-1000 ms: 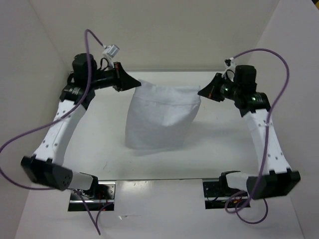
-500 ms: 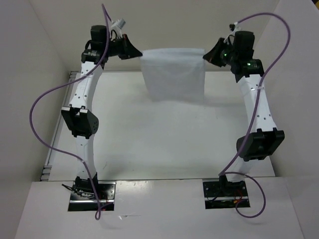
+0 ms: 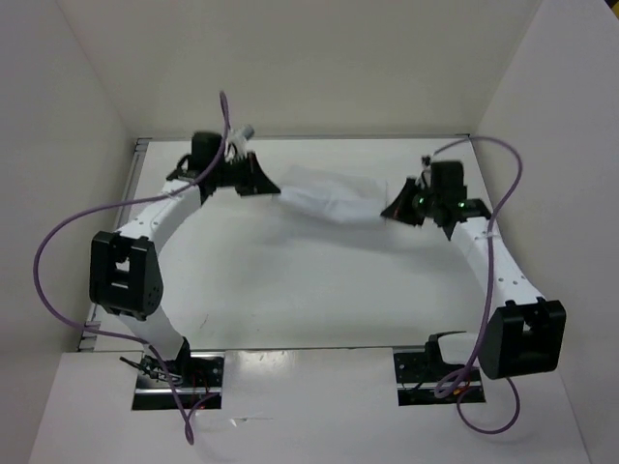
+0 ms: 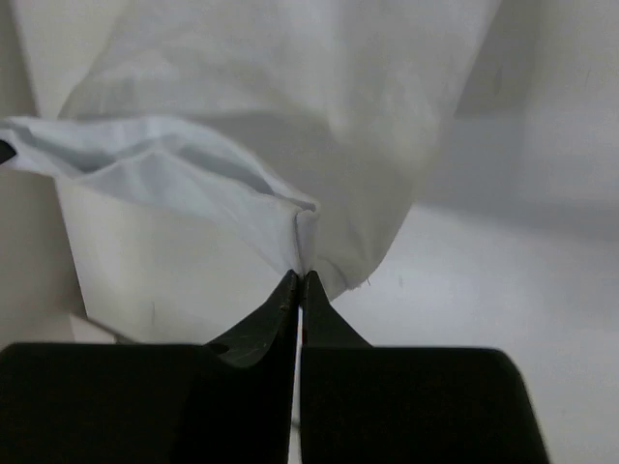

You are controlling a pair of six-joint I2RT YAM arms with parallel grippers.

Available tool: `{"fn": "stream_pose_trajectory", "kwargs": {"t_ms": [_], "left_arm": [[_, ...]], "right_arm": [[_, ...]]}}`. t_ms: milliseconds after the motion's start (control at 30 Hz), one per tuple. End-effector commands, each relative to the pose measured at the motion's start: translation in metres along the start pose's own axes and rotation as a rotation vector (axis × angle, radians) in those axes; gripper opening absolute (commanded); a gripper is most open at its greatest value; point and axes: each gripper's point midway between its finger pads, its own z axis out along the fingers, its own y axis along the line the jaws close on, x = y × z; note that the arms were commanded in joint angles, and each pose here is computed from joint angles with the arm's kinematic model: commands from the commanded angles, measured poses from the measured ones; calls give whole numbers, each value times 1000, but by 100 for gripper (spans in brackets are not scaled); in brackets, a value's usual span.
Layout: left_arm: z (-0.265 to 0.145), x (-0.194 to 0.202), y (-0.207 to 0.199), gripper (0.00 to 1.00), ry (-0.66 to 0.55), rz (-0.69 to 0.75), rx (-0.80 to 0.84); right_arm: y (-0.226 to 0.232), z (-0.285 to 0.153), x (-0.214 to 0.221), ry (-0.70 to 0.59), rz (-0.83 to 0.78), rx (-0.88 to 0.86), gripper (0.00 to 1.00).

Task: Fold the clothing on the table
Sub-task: Flatten the skirt out, then fold the skirt

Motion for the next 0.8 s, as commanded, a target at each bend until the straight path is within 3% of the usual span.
{"fn": "stream_pose_trajectory", "kwargs": {"t_ms": [0, 33, 167, 300, 500, 767], "left_arm": [[2, 65, 9, 0, 46, -101, -6], [1, 107, 22, 0, 121, -168, -34], [-16, 186, 14, 0, 274, -254, -77], [-45, 223, 1, 0, 331, -291, -103], [-46, 195, -13, 0, 282, -247, -99], [14, 137, 15, 0, 232, -134, -81]], "right_arm": [[-9, -6, 92, 214, 157, 13, 0], [-7, -17, 117, 265, 172, 28, 0], [-22, -48, 186, 429, 287, 132, 0], [-30, -76, 205, 452, 343, 191, 0], [-29, -82, 197, 397, 390, 216, 0], [-54, -46, 144, 241, 336, 323, 0]]}}
